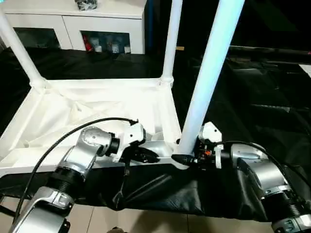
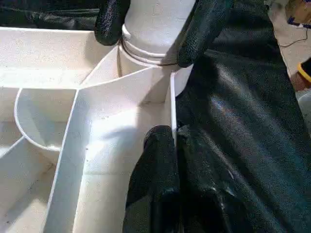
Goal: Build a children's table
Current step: Rotate leg to tighten
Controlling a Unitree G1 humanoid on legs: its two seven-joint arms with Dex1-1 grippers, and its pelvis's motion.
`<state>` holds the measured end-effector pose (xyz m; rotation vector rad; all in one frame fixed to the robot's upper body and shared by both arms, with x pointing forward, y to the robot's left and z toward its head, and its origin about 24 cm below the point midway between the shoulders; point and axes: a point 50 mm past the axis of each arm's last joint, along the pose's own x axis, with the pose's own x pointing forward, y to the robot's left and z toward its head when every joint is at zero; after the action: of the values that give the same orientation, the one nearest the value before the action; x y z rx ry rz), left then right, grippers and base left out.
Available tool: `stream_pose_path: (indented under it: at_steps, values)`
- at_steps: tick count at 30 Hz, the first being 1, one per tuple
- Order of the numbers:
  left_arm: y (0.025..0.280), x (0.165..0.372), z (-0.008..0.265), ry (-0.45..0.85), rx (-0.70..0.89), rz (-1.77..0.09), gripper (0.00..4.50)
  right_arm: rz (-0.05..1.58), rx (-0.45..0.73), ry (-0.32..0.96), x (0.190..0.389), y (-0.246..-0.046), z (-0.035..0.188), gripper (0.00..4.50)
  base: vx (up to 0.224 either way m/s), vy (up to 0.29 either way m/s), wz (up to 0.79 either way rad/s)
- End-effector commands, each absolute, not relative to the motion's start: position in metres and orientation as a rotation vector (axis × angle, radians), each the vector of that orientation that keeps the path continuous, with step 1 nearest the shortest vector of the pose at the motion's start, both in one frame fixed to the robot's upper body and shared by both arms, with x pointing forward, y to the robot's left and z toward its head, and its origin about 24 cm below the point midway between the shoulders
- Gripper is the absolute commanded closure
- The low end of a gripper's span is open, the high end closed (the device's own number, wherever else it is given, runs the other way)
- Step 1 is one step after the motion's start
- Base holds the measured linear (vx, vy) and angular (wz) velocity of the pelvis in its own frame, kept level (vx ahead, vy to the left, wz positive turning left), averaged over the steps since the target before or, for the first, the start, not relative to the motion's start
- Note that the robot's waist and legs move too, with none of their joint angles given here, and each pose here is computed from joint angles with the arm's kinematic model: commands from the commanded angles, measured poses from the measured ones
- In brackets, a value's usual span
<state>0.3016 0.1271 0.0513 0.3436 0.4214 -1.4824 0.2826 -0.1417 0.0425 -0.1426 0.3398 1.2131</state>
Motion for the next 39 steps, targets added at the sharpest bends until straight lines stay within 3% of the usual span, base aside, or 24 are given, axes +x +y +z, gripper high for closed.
stream_pose_path:
  at_steps: [1, 7, 9, 16, 20, 22, 27, 34, 39]
  values:
    - [0.112, 0.306, 0.061, 0.340, 0.340, -1.460, 4.50, 1.251, -0.126, 0.332, 0.277, -0.126, 0.039, 1.90, 0.000, 0.000, 0.00]
    - [0.096, 0.319, 0.058, 0.316, 0.344, -1.299, 4.50, 0.947, -0.130, 0.307, 0.298, -0.117, 0.032, 1.92, 0.000, 0.000, 0.00]
    - [0.082, 0.326, 0.058, 0.304, 0.323, -1.200, 4.50, 0.796, -0.072, 0.325, 0.305, -0.108, 0.025, 1.92, 0.000, 0.000, 0.00]
    - [0.047, 0.336, 0.063, 0.264, 0.266, -1.065, 4.50, 0.534, 0.010, 0.354, 0.323, -0.086, 0.021, 1.93, 0.000, 0.000, 0.00]
    - [0.041, 0.335, 0.065, 0.249, 0.263, -1.101, 4.50, 0.559, 0.011, 0.321, 0.328, -0.072, 0.028, 1.93, 0.000, 0.000, 0.00]
    - [0.045, 0.335, 0.065, 0.249, 0.276, -1.109, 4.50, 0.572, 0.027, 0.310, 0.328, -0.071, 0.030, 1.37, 0.000, 0.000, 0.00]
    - [0.059, 0.334, 0.064, 0.250, 0.291, -1.148, 4.50, 0.628, 0.014, 0.296, 0.327, -0.077, 0.034, 0.85, 0.000, 0.000, 0.00]
    - [0.082, 0.326, 0.066, 0.251, 0.321, -1.288, 4.50, 0.805, -0.064, 0.272, 0.318, -0.099, 0.038, 0.85, 0.000, 0.000, 0.00]
    - [0.097, 0.319, 0.070, 0.268, 0.328, -1.414, 4.50, 1.044, -0.106, 0.267, 0.299, -0.119, 0.043, 0.85, 0.000, 0.000, 0.00]
